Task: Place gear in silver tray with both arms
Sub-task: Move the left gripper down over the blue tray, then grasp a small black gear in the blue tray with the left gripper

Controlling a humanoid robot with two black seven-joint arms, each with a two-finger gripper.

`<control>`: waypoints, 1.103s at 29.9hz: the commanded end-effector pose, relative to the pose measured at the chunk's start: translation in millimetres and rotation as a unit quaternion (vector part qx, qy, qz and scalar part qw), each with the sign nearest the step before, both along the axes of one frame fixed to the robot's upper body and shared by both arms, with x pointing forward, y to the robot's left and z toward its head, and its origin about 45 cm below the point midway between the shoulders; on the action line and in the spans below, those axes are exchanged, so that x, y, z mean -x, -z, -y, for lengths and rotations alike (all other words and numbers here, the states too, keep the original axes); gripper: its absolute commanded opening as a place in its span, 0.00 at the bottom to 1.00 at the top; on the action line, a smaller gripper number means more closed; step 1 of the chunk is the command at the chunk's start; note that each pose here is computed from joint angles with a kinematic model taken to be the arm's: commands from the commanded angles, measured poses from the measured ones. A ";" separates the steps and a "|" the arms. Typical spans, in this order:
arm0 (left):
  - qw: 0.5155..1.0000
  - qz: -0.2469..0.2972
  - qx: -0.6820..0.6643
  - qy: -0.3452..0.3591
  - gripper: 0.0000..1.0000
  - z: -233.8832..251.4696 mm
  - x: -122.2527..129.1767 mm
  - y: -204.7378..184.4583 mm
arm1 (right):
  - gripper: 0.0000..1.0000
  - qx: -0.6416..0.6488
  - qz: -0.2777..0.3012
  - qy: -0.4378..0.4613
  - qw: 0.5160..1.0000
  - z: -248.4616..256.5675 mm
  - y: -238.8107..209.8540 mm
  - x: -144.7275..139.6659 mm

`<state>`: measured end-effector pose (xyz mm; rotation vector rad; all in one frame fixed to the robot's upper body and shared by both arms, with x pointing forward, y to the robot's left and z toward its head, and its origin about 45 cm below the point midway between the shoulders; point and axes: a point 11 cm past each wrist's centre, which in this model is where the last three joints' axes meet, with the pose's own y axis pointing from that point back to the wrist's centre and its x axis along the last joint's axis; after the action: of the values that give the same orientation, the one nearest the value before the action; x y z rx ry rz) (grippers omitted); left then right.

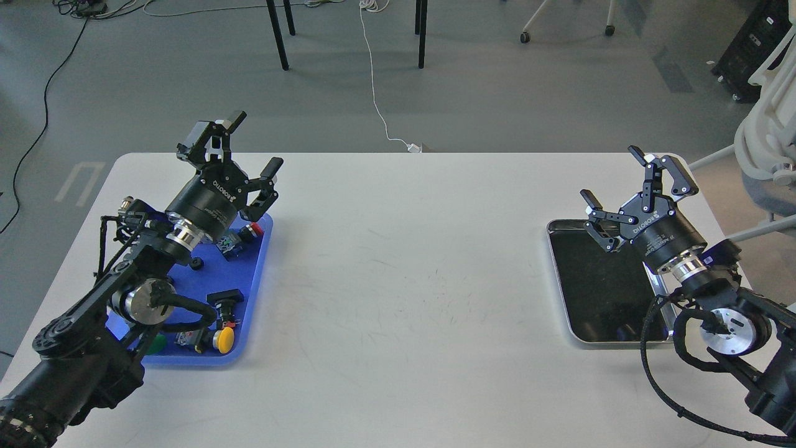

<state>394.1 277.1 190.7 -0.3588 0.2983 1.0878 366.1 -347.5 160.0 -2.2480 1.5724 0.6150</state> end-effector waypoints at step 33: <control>0.695 0.154 -0.655 0.253 0.98 -80.7 58.2 -28.7 | 1.00 0.002 0.003 0.002 1.000 2.2 -1.0 0.4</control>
<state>340.7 346.9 228.5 0.6223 -0.5612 0.5658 365.6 -349.7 160.8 -2.2450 1.5771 0.6052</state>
